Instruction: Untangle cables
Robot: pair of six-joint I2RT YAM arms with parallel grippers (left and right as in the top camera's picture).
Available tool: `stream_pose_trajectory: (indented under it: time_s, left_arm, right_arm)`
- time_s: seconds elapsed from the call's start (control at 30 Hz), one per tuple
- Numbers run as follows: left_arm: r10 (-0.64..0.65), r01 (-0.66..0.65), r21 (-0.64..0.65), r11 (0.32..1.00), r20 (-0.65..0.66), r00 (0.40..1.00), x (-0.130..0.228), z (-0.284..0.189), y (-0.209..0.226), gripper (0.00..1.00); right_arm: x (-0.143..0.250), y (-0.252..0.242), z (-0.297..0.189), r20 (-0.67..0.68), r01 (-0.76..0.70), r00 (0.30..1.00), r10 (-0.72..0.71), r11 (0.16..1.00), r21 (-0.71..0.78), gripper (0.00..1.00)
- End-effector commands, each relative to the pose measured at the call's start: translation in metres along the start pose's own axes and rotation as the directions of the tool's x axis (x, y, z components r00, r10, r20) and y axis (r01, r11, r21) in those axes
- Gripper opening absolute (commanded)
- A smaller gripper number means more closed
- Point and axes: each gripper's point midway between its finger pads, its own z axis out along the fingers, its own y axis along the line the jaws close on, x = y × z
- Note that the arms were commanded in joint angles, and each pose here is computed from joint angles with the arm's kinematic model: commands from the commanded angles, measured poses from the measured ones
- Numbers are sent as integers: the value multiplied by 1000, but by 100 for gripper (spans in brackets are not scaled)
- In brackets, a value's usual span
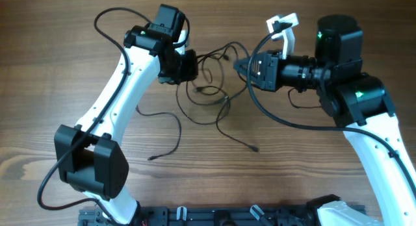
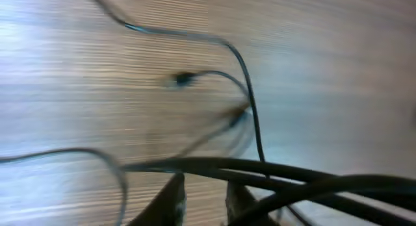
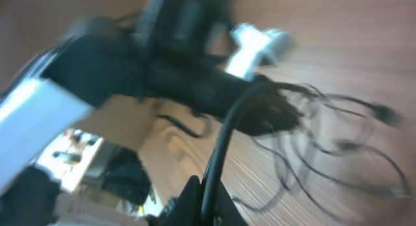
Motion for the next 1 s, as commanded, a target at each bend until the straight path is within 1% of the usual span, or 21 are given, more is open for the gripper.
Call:
stream_pose_trajectory:
  time_s: [0.0, 0.07, 0.1, 0.2, 0.27, 0.33, 0.4, 0.47, 0.5, 0.57, 0.6, 0.63, 0.67, 0.7, 0.73, 0.77, 0.8, 0.83, 0.87, 0.9, 0.97]
  left_arm:
    - [-72, 84, -191, 978, 70, 995, -12, -8, 50, 4]
    - [-104, 122, -189, 974, 102, 989, -16, -30, 63, 4]
    - [-108, 128, -184, 975, 118, 987, -18, -38, 66, 4]
    - [-117, 157, -148, 977, 249, 962, -25, -102, 82, 4]
    - [-121, 171, -120, 978, 342, 932, -24, -142, 90, 4]
    - [-134, 195, -82, 977, 473, 871, -22, -190, 101, 4]
    - [-179, 248, -10, 969, 663, 727, -11, -263, 120, 4]
    - [-184, 229, 39, 973, 728, 660, -3, -293, 118, 4]
    - [-175, 197, 61, 979, 754, 633, 1, -306, 113, 4]
    - [-83, 19, 88, 996, 814, 574, 9, -335, 84, 4]
    - [-37, -94, 102, 990, 848, 529, 15, -353, 64, 4]
    - [4, -207, 109, 972, 878, 478, 23, -370, 44, 4]
    - [43, -314, 100, 944, 907, 419, 32, -388, 25, 4]
    - [64, -384, 89, 919, 927, 369, 41, -401, 12, 4]
    - [77, -445, 74, 892, 947, 312, 49, -416, 0, 7]
    - [85, -481, 58, 875, 959, 271, 56, -427, -7, 4]
    - [88, -504, 41, 863, 969, 229, 62, -437, -12, 4]
    - [85, -516, 24, 856, 979, 185, 68, -448, -15, 4]
    - [76, -516, 11, 857, 986, 148, 72, -458, -16, 4]
    - [35, -483, 35, 875, 990, 135, 72, -465, -13, 4]
    - [-53, -393, 95, 915, 992, 116, 69, -475, 1, 4]
  right_arm:
    - [-5, -71, -15, 134, -192, 979, 152, 906, 377, 4]
    - [4, -114, -30, 192, -264, 964, 186, 776, 573, 4]
    - [6, -125, -33, 197, -270, 962, 188, 742, 613, 4]
    - [25, -167, -34, 169, -277, 959, 229, 611, 742, 4]
    - [34, -185, -27, 138, -273, 953, 269, 574, 772, 4]
    - [48, -209, -14, 94, -268, 940, 329, 534, 802, 4]
    - [68, -241, 3, 37, -255, 913, 406, 497, 829, 4]
    - [77, -247, 16, -29, -225, 905, 423, 536, 814, 4]
    - [78, -245, 25, -77, -200, 908, 412, 587, 784, 4]
    - [75, -229, 48, -190, -136, 920, 342, 735, 664, 6]
    - [72, -216, 56, -243, -93, 928, 282, 807, 583, 17]
    - [68, -210, 57, -258, -70, 933, 251, 830, 554, 28]
    - [63, -205, 56, -265, -49, 938, 225, 840, 540, 33]
    - [59, -202, 55, -263, -46, 939, 220, 841, 539, 33]
    - [55, -199, 53, -257, -49, 941, 219, 841, 539, 33]
    - [53, -199, 52, -248, -60, 942, 228, 838, 543, 32]
    - [51, -201, 49, -235, -77, 941, 242, 832, 549, 29]
    - [51, -209, 42, -192, -128, 936, 294, 795, 593, 25]
    - [51, -221, 33, -137, -182, 927, 350, 736, 652, 20]
    - [51, -236, 19, -69, -229, 916, 394, 659, 716, 18]
    - [49, -250, 6, -20, -253, 912, 410, 600, 759, 18]
